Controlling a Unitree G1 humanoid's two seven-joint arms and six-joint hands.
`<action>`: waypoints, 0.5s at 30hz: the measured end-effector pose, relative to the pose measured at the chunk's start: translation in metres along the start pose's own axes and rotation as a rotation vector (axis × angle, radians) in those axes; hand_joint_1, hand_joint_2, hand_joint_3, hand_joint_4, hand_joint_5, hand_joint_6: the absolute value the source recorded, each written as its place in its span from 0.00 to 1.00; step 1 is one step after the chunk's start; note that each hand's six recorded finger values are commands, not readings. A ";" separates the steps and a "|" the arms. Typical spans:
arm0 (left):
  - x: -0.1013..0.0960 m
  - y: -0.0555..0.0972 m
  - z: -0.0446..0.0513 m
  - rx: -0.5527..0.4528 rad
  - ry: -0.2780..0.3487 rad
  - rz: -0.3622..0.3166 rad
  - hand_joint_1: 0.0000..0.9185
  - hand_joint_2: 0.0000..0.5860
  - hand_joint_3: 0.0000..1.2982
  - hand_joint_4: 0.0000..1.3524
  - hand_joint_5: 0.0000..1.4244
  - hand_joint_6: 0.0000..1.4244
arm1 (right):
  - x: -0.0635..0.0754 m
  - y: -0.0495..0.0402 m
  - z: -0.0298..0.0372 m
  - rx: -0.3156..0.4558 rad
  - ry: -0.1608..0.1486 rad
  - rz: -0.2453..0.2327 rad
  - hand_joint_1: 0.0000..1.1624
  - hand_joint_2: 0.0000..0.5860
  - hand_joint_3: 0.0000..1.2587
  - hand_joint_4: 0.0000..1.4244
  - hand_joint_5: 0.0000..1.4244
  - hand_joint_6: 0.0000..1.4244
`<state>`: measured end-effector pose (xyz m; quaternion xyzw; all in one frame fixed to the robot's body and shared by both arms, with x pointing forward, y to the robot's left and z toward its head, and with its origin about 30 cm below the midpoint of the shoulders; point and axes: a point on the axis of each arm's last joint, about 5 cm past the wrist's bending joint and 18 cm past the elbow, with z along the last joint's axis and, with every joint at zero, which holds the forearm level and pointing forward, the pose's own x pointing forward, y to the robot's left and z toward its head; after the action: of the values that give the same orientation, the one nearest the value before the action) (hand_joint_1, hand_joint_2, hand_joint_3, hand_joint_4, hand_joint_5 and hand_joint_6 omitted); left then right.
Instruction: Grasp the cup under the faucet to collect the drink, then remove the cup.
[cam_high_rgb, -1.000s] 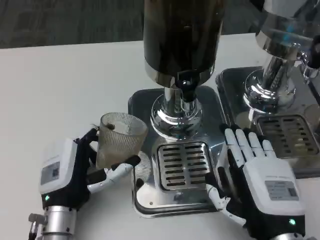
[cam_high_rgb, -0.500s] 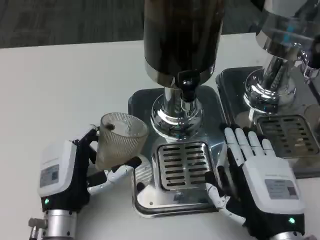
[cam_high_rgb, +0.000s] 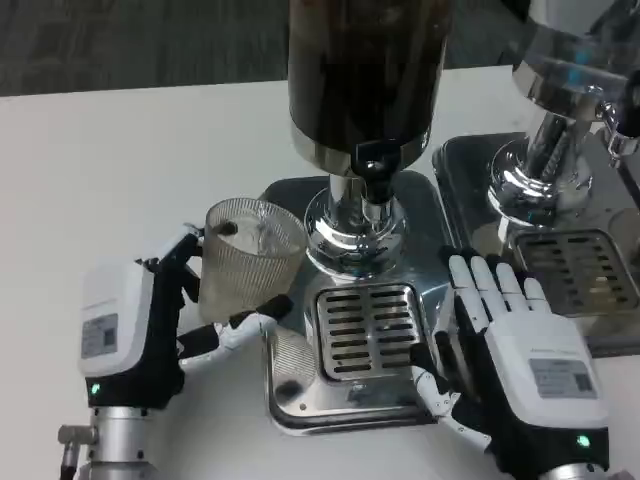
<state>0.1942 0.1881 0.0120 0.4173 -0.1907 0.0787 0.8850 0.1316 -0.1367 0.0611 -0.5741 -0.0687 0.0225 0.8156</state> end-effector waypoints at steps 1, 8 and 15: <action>0.000 0.000 0.0004 -0.001 -0.005 -0.001 0.47 0.16 0.41 0.49 0.64 0.75 | 0.000 0.0000 0.0001 0.000 0.000 0.000 0.27 0.78 0.00 0.00 0.00 0.00; 0.000 -0.004 0.0052 -0.002 -0.063 -0.040 0.47 0.16 0.41 0.49 0.65 0.75 | -0.001 0.0004 0.0003 0.003 0.002 0.002 0.27 0.78 0.00 0.00 0.00 0.00; 0.004 -0.009 0.0096 -0.011 -0.083 -0.059 0.47 0.16 0.41 0.50 0.65 0.75 | -0.001 0.0008 0.0004 0.004 0.005 0.004 0.27 0.78 0.00 0.00 0.00 0.00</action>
<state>0.1976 0.1748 0.0125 0.4207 -0.2155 0.0342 0.8806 0.1302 -0.1362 0.0604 -0.5726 -0.0654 0.0227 0.8169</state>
